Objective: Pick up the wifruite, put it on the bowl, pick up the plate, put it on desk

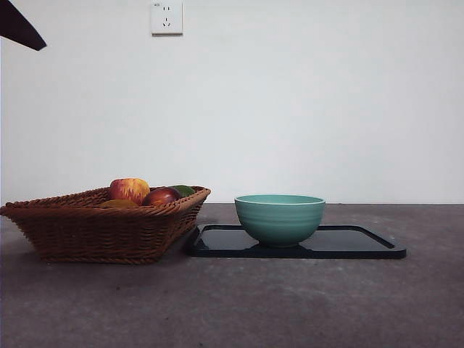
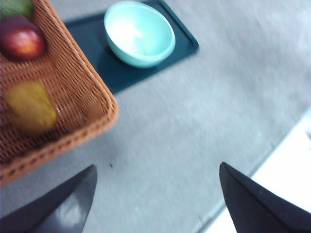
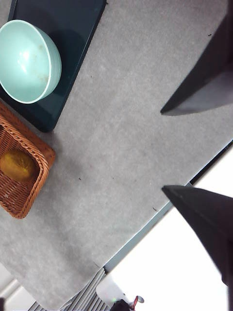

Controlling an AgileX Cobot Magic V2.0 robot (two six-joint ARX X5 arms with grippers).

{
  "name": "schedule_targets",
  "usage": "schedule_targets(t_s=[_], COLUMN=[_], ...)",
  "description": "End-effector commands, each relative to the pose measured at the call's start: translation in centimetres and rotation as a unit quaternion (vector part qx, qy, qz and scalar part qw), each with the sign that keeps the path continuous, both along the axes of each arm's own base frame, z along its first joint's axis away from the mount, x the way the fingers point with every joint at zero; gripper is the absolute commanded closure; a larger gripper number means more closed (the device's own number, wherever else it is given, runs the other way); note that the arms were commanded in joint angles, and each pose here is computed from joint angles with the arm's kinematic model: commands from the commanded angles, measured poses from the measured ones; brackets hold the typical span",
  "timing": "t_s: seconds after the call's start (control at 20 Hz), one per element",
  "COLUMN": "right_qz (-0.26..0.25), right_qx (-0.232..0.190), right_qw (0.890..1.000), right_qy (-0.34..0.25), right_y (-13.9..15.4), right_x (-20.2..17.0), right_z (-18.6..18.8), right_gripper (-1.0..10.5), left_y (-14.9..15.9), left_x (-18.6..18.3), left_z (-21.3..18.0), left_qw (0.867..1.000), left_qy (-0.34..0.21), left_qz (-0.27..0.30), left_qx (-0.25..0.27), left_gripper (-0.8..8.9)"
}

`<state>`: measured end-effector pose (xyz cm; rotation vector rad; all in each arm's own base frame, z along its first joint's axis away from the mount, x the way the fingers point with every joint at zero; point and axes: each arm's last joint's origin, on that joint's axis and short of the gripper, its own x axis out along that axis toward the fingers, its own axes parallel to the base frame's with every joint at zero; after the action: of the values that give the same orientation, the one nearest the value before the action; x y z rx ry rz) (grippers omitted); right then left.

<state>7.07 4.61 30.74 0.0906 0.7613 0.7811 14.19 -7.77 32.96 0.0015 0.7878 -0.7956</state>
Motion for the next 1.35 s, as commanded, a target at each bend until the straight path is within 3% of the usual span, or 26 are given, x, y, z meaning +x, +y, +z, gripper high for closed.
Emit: schedule_targets(t_s=[0.05,0.5,0.8,1.0,1.35], right_qz=[0.001,-0.013,-0.097,-0.134,-0.139], right_qx=[0.006,0.017,0.067,0.033,-0.03], right_qw=[1.0,1.0,0.993,0.99,0.989], right_qy=[-0.004,0.009,0.015,0.016,0.035], right_y=[0.1,0.1,1.0,2.6,5.6], right_x=[0.0,0.1,2.5,6.7,16.0], right_z=[0.3,0.3,1.5,2.8,4.1], right_gripper=[7.2,7.2,7.1,6.6,6.6], left_y=[-0.1,-0.1,-0.1,-0.1,-0.1], left_x=[-0.2,-0.2,-0.2,-0.2,-0.2], left_z=[0.3,0.3,0.3,0.3,0.3], left_qw=[1.0,0.999,0.999,0.999,0.999], left_qy=[-0.009,-0.008,-0.008,-0.009,-0.009], left_qz=[-0.03,-0.038,-0.038,-0.039,-0.039], left_qx=[0.002,0.006,0.006,0.006,0.006], left_gripper=[4.1,4.11,4.11,4.11,4.1])
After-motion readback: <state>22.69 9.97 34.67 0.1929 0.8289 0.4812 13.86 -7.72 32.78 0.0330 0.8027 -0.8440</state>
